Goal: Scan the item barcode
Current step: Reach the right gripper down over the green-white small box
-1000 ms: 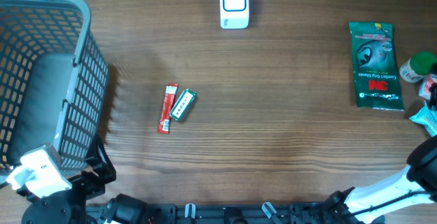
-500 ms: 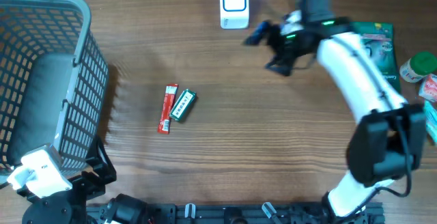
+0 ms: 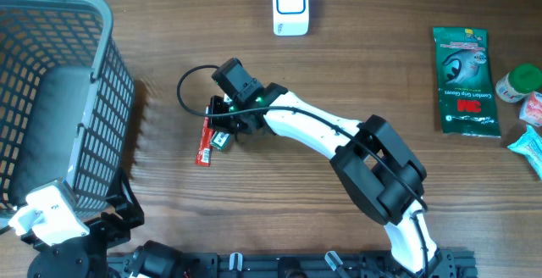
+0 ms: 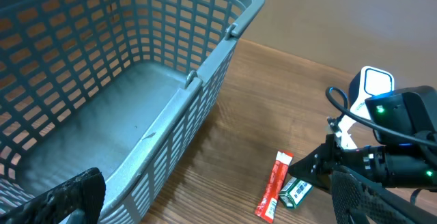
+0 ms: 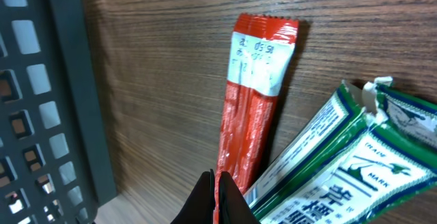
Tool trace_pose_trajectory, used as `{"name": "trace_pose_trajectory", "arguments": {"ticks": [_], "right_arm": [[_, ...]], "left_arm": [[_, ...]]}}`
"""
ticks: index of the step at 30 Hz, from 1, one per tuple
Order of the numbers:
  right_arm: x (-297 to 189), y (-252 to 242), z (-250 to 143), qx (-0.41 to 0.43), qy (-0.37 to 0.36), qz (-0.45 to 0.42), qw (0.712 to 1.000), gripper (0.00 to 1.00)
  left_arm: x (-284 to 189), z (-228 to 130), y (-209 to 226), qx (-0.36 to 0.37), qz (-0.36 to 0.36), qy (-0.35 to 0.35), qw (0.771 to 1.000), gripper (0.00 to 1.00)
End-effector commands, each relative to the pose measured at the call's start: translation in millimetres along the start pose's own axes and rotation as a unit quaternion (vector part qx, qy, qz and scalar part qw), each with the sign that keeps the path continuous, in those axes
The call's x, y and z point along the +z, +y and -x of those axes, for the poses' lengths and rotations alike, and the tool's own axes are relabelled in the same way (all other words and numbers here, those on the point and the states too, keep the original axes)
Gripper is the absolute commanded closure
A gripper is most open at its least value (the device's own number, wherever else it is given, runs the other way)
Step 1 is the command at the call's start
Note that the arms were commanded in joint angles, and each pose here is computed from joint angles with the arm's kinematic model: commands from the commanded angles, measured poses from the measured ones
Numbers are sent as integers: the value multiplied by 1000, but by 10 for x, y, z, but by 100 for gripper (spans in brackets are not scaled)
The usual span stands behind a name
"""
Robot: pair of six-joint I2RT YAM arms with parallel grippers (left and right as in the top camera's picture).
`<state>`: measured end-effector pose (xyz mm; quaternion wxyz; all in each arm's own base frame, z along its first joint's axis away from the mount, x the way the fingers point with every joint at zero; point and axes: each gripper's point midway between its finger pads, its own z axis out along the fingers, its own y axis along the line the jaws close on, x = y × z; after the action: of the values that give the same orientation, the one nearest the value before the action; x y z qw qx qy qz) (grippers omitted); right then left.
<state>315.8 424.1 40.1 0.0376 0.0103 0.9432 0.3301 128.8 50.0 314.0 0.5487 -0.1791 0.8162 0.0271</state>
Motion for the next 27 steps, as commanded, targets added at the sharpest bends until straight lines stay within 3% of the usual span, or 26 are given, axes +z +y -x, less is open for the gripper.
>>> {"name": "trace_pose_trajectory", "arguments": {"ticks": [1,6,10,15,16,17,18,19,20,23,27], "right_arm": [[89,-21,-18,-19,-1,-8,1000,95],[73,-279,-223,-42,38,-62,996,95],[-237,-1038,-331,-55,59,-234,969,96],[-704,-693,-241,-137,62,-175,973,96],[-839,-587,-232,-172,55,-164,970,88],[-955,-509,-233,-212,52,-156,963,62],[-1037,-440,-223,-257,49,-147,954,53],[-1088,-401,-202,-292,45,-143,945,21],[-1131,-397,-135,-335,34,-152,929,4],[-1061,-352,-41,-461,33,-143,875,2],[-711,-679,-86,-586,106,-151,789,4]], "left_arm": [[2,2,9,-1,2,-3,1000,0],[2,2,9,-1,2,-3,1000,0],[2,2,9,-1,2,-3,1000,0],[2,2,10,-1,2,-3,1000,0],[2,2,9,-1,2,-3,1000,0],[2,2,9,-1,2,-3,1000,0],[2,2,9,-1,2,-3,1000,0],[2,2,9,-1,2,-3,1000,0],[2,2,10,-1,2,-3,1000,0],[2,2,9,-1,2,-3,1000,0],[2,2,9,-1,2,-3,1000,0]]}}
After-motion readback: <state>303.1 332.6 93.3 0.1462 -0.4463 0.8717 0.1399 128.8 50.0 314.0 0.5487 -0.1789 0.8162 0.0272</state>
